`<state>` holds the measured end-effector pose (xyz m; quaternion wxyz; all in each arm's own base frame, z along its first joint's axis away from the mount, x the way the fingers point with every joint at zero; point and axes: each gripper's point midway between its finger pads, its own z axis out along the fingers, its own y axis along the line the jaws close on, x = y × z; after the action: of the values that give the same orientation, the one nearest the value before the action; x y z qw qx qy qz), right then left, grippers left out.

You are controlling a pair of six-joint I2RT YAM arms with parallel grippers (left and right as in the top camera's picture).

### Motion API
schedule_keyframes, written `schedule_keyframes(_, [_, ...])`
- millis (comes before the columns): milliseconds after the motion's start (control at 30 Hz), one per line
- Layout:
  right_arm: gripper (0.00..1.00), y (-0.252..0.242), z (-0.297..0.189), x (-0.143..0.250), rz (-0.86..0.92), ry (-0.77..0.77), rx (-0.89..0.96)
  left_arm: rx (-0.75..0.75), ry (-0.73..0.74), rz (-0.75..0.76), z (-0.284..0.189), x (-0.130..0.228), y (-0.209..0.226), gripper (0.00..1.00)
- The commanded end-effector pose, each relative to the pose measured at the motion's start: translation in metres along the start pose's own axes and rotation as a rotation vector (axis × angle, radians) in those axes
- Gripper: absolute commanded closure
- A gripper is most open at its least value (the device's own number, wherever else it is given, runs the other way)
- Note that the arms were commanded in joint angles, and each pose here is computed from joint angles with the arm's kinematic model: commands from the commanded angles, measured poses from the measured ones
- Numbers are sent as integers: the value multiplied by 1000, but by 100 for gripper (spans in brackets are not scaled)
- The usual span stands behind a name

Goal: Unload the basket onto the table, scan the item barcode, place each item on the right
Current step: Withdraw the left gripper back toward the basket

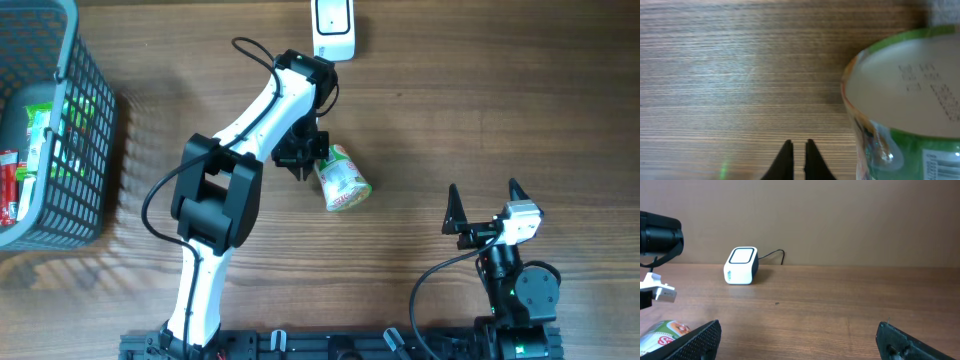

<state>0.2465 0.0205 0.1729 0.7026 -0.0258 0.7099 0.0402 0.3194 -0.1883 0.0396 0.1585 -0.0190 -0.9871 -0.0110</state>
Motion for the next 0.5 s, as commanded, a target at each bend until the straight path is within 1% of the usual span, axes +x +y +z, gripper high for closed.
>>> schedule_keyframes(0, [0,1,0,-2,-14,-9,-7,31,-9,-52,-8,2,0,96])
schedule_keyframes(167, [0,1,0,-2,-15,-10,-7,124,-192,-88,-61,-8,4,96])
schedule_keyframes(267, [0,-5,-1,-13,-103,-54,31,173,-289,-99,-93,-7,8,96])
schedule_keyframes(300, [0,-5,-1,-17,-93,-69,28,186,-314,-103,-102,-5,11,96])
schedule_keyframes(367, [0,10,-1,-17,-11,-72,-59,212,-368,-118,-124,0,21,96])
schedule_keyframes(467, [0,20,-3,-22,89,-85,-120,246,-442,-140,-150,6,34,96])
